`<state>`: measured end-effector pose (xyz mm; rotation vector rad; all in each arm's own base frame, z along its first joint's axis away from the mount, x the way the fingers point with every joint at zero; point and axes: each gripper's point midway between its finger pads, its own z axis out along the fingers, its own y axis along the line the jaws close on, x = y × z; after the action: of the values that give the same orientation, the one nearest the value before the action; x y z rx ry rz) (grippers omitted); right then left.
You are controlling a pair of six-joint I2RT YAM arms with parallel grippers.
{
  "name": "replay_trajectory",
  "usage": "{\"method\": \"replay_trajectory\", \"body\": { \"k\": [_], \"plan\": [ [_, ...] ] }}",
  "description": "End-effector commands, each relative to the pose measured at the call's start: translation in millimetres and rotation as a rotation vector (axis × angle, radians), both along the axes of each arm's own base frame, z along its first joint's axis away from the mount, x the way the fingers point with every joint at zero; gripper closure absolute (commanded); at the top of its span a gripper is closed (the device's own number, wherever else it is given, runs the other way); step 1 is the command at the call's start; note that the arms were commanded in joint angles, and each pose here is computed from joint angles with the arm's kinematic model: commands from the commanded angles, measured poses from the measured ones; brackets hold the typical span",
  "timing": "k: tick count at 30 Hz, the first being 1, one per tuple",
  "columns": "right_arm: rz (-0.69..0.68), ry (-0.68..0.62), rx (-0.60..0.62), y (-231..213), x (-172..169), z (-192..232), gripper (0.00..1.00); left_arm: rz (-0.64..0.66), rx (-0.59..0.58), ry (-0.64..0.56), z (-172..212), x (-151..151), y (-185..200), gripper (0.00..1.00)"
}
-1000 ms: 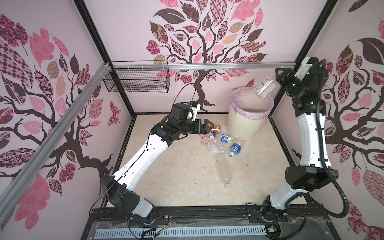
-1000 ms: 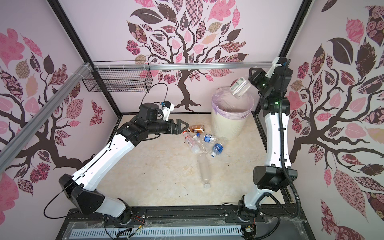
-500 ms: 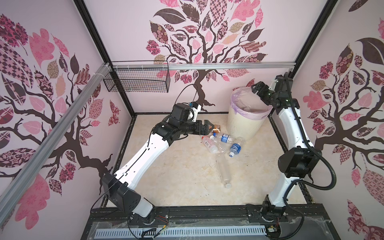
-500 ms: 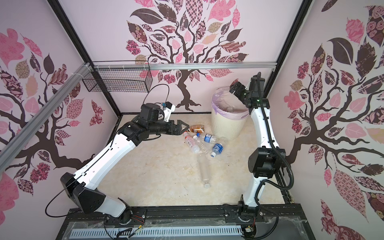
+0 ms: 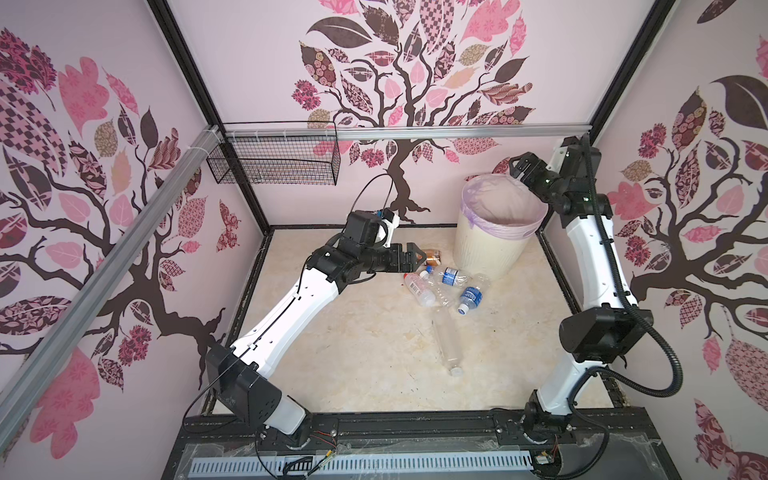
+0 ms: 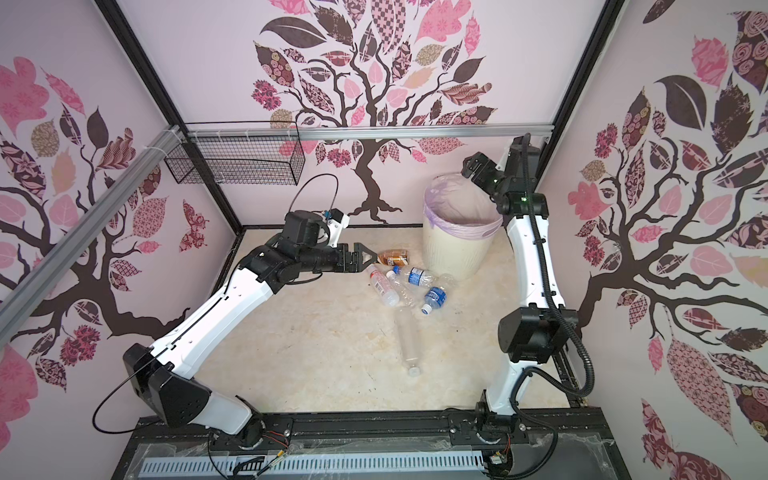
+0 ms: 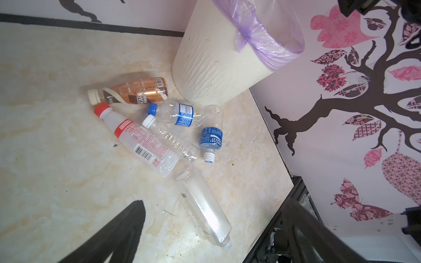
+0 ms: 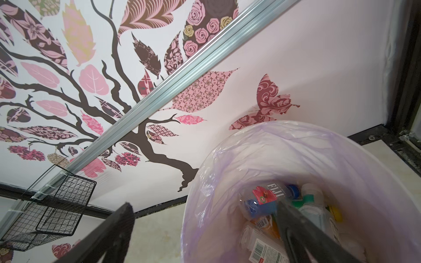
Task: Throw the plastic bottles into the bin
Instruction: 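Open the right gripper over the bin to drop the green-label bottle, then move the right gripper down to the red-capped white bottle while the left draws back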
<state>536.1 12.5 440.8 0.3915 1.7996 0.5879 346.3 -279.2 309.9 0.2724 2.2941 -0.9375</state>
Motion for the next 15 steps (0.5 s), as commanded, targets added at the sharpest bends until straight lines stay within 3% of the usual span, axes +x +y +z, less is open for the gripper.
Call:
{"method": "replay_trajectory", "body": {
  "k": [1,7,15],
  "plan": [
    [0.062,-0.068,-0.075,37,-30,29,0.00,0.094,-0.049,0.090,-19,10,25,0.02],
    [0.140,-0.016,-0.228,104,-51,-14,0.00,0.218,-0.097,0.241,-57,21,55,0.02],
    [0.270,0.118,-0.433,181,-79,-110,0.00,0.344,-0.196,0.407,-99,32,81,0.02]
  ]
}}
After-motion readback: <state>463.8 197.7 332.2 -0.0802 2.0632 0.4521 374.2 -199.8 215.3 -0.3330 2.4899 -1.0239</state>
